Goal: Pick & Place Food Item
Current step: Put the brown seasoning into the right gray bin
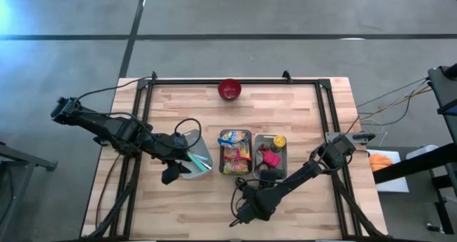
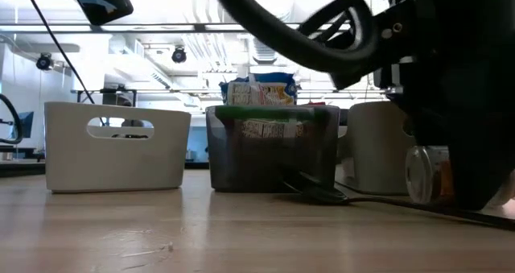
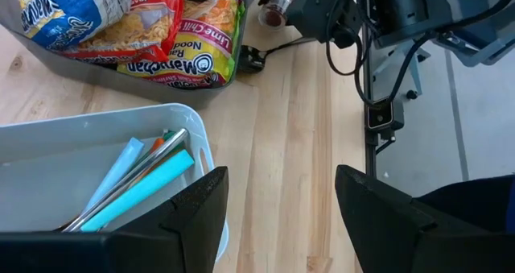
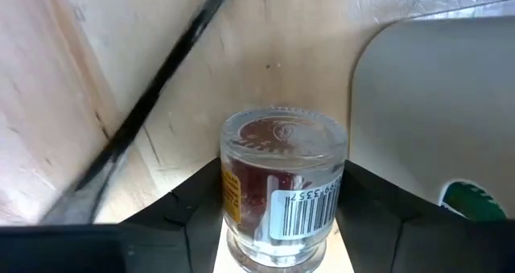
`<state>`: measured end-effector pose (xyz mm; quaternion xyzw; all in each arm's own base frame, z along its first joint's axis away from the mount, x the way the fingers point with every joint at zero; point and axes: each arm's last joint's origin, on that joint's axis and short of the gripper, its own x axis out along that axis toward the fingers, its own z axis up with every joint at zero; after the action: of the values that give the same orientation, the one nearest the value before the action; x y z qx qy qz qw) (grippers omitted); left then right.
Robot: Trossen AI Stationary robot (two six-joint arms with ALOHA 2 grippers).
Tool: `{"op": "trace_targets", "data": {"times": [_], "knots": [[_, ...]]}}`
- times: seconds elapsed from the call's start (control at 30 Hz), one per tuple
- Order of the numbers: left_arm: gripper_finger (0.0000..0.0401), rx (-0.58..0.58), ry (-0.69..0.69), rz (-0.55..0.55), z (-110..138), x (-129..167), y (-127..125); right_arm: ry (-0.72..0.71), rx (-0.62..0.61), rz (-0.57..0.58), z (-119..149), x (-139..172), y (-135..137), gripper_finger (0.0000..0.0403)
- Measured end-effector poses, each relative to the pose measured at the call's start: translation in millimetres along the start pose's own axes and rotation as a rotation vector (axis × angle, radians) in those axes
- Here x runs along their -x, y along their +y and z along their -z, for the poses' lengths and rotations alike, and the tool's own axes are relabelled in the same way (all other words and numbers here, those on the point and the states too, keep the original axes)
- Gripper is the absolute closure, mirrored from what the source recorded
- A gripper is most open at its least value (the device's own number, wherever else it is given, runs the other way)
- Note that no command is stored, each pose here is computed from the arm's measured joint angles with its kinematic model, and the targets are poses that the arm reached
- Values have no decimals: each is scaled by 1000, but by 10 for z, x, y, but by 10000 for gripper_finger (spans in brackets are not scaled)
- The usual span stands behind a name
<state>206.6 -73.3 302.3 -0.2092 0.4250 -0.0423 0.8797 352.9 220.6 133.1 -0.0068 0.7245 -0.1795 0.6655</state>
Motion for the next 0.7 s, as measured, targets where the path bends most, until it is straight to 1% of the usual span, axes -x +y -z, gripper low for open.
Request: {"op": "trace_targets", "data": {"times": [0.2, 0.4, 0.47, 0.6, 0.7], "knots": [[169, 0, 0, 0, 0, 0, 0, -29, -46, -33, -30, 66, 13, 217], [169, 2, 0, 0, 0, 0, 0, -77, -149, -98, -55, 186, 41, 217], [169, 3, -1, 0, -1, 0, 0, -104, -188, -134, -51, 277, 56, 217], [169, 3, -3, 1, -1, 4, -1, -192, -282, -192, -1, 577, 40, 217], [169, 3, -20, 1, -8, 22, -2, -277, -375, -200, 56, 757, 26, 217]]}}
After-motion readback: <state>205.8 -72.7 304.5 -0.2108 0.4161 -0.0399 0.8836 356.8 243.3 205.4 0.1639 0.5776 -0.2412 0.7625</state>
